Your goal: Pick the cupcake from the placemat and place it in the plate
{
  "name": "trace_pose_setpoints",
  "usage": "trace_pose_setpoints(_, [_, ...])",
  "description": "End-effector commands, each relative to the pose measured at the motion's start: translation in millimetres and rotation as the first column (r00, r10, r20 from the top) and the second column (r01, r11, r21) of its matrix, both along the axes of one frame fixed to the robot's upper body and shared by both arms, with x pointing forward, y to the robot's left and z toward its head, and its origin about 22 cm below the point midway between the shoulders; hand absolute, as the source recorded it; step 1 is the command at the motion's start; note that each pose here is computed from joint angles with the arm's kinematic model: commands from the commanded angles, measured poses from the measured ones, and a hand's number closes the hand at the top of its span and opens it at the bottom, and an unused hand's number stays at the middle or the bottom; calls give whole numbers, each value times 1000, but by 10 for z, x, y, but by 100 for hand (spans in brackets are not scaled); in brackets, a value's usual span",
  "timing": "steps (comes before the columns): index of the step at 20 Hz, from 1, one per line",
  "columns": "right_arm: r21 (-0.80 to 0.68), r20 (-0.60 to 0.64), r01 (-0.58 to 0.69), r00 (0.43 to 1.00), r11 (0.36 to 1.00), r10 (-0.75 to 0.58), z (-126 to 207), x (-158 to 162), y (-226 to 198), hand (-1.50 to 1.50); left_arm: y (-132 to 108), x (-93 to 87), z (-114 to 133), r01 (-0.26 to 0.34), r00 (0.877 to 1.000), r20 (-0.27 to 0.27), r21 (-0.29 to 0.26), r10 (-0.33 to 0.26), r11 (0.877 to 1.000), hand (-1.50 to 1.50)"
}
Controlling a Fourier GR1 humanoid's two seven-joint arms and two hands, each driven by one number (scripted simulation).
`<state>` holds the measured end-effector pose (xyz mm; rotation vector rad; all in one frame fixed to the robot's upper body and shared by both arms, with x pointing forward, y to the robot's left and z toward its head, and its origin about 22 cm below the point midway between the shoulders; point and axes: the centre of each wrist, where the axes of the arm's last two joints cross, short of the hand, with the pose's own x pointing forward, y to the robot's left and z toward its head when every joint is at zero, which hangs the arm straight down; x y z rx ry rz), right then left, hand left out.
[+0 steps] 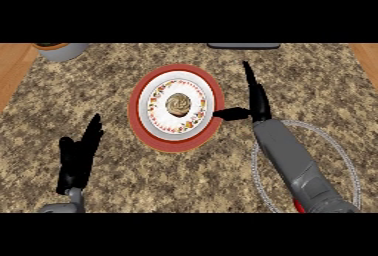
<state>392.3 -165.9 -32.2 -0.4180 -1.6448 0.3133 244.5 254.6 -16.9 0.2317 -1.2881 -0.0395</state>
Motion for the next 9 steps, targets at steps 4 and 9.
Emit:
trace_pose_setpoints(4, [-15,-14,57,998,998,-57,41,38,-304,-150,-75,29,42,-9,1000,7,-2,9,1000,0])
trace_pose_setpoints(9, [-64,-21,91,995,994,-93,-81,-42,-373,-150,-22,130,155,-13,1000,3,13,13,1000,0])
